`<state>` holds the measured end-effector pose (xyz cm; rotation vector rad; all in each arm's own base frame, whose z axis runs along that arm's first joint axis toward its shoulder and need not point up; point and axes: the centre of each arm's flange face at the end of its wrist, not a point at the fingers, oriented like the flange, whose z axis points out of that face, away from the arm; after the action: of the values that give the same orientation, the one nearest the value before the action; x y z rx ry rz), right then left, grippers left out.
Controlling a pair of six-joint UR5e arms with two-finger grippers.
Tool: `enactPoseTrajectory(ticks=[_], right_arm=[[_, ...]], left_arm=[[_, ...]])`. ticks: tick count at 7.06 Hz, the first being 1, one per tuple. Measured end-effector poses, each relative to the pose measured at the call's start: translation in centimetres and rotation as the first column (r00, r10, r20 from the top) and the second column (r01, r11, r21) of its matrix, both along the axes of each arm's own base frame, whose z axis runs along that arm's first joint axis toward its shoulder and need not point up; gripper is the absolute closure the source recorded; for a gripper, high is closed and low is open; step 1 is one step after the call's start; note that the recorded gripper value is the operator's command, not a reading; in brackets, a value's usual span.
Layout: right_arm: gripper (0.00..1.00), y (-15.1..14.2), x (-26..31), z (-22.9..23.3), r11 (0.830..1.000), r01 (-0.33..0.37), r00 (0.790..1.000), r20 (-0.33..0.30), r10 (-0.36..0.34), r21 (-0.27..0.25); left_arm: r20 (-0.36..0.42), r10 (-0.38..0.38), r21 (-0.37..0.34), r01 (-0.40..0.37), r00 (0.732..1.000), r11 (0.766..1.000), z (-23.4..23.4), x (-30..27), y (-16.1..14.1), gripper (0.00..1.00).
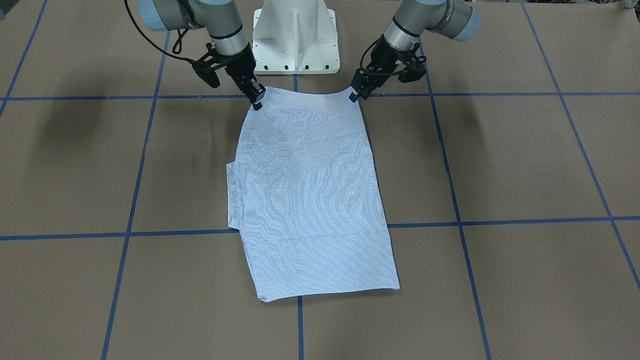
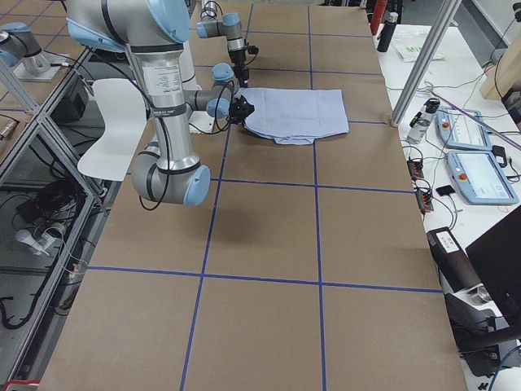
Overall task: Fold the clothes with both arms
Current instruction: 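Move the left gripper to the other near corner of the shirt, then grasp both near corners and fold them up toward the collar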
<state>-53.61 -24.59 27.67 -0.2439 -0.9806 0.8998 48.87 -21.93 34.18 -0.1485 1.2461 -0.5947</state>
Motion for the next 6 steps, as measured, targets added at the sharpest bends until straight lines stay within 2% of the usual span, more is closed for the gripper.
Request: enactPoseTrajectory(ticks=[2, 3, 4, 5, 6], right_arm=[[1.0, 0.1, -0.1, 0.1, 1.0, 0.001, 1.0, -0.001, -0.001, 0.0], [1.0, 0.1, -0.1, 0.1, 1.0, 0.003, 1.0, -0.002, -0.003, 0.0], [1.0, 0.2, -0.1, 0.1, 1.0, 0.004, 1.0, -0.003, -0.004, 0.0], [1.0, 0.3, -0.2, 0.2, 1.0, 0.006, 1.0, -0.004, -0.006, -0.001], [1.0, 0.3, -0.2, 0.2, 1.0, 0.006, 1.0, -0.004, -0.006, -0.001]], left_arm=[[0.008, 0.016, 0.004, -0.016, 1.0, 1.0, 0.3, 0.9, 1.4, 0.6], [0.009, 0.016, 0.006, -0.016, 1.0, 1.0, 0.3, 1.2, 1.7, 0.71], [0.006, 0.015, 0.007, -0.015, 1.0, 1.0, 0.2, 1.3, 1.8, 0.91], [0.0, 0.015, 0.008, -0.015, 1.0, 1.0, -0.1, 1.5, 1.9, 1.0], [-0.005, 0.016, 0.009, -0.016, 1.0, 1.0, -0.4, 1.6, 1.9, 1.0]])
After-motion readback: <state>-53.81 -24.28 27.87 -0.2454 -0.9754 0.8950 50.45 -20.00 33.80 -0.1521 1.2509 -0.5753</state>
